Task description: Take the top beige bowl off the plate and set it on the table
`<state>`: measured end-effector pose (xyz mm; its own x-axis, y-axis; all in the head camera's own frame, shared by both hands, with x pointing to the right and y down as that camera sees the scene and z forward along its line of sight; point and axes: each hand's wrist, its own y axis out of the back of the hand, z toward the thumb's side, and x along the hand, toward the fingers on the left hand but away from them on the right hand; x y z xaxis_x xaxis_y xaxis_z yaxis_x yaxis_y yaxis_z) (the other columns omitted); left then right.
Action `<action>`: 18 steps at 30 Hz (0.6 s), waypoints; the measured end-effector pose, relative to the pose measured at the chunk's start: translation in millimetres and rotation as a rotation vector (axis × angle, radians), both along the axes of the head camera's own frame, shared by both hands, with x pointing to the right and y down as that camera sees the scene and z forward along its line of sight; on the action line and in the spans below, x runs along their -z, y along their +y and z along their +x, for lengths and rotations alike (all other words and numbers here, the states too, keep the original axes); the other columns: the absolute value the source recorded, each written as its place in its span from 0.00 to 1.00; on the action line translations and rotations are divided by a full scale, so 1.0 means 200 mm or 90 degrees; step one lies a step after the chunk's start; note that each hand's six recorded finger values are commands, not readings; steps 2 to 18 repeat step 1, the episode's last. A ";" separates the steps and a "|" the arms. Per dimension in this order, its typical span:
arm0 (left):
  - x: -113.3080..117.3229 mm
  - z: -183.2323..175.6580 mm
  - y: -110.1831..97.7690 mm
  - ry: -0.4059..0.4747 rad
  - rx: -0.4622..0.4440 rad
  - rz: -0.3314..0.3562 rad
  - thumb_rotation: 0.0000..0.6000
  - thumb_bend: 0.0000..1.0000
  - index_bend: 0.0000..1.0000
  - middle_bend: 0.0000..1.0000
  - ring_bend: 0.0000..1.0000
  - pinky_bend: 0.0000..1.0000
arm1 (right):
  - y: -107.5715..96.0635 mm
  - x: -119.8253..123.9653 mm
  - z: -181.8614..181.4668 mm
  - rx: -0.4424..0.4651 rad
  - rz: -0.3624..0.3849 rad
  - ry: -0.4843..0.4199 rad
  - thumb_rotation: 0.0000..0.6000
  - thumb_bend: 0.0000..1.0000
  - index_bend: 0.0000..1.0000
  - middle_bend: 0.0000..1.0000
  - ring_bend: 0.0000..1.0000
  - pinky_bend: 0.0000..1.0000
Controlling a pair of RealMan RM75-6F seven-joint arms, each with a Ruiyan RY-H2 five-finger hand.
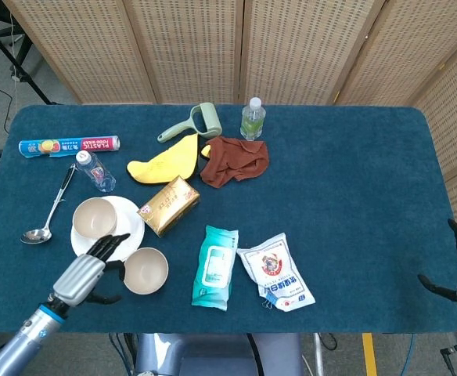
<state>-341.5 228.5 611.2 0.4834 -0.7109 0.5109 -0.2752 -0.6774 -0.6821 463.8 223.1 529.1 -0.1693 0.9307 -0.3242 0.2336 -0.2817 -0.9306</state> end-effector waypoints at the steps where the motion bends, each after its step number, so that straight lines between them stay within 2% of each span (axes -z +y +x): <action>1: 0.03 -0.02 -0.01 -0.001 0.008 0.017 1.00 0.08 0.54 0.00 0.00 0.00 | 0.00 0.00 0.00 0.000 0.001 0.000 1.00 0.00 0.00 0.00 0.00 0.00; 18: 0.03 -0.02 -0.01 -0.001 0.008 0.017 1.00 0.08 0.54 0.00 0.00 0.00 | 0.00 0.00 0.00 0.000 0.001 0.000 1.00 0.00 0.00 0.00 0.00 0.00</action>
